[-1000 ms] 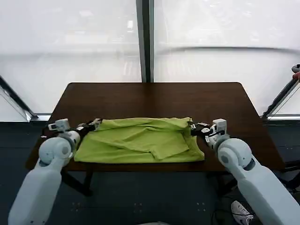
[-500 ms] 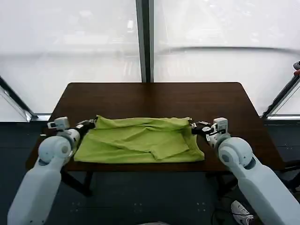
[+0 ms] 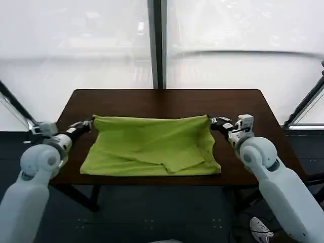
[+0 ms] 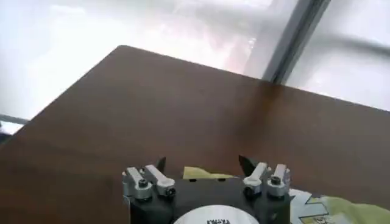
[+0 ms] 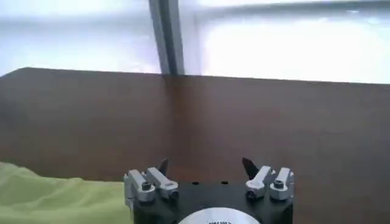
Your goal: Fold and organize the clothes.
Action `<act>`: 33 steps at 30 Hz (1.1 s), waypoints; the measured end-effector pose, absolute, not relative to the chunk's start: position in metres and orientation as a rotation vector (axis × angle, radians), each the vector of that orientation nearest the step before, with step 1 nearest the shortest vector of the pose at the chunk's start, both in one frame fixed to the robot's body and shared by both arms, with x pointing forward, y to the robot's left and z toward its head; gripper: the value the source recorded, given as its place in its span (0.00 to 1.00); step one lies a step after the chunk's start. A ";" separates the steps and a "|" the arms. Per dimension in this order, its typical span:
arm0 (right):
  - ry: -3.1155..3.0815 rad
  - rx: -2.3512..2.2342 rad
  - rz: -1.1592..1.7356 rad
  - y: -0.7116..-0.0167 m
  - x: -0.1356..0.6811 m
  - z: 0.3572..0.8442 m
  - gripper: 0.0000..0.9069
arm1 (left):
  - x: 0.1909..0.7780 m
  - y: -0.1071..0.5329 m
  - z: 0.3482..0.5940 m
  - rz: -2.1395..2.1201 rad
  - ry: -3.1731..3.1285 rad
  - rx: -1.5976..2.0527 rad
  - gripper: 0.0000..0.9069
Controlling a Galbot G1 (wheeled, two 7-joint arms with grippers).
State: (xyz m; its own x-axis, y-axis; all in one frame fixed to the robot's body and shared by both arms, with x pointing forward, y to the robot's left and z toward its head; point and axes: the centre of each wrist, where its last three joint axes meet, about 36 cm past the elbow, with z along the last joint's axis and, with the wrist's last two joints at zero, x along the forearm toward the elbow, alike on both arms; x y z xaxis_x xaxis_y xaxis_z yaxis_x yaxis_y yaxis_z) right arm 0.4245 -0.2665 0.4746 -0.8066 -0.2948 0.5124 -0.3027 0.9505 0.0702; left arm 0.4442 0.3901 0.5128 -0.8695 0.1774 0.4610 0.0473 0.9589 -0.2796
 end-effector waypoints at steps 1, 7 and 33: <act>-2.563 0.423 0.017 -0.266 0.425 0.474 0.00 | 0.438 0.390 0.515 0.363 -2.616 -0.162 0.00; -2.561 0.420 0.002 -0.263 0.426 0.472 0.00 | 0.411 0.393 0.519 0.377 -2.629 -0.142 0.00; -2.562 0.416 -0.005 -0.262 0.432 0.473 0.00 | 0.440 0.367 0.444 0.318 -2.539 -0.075 0.97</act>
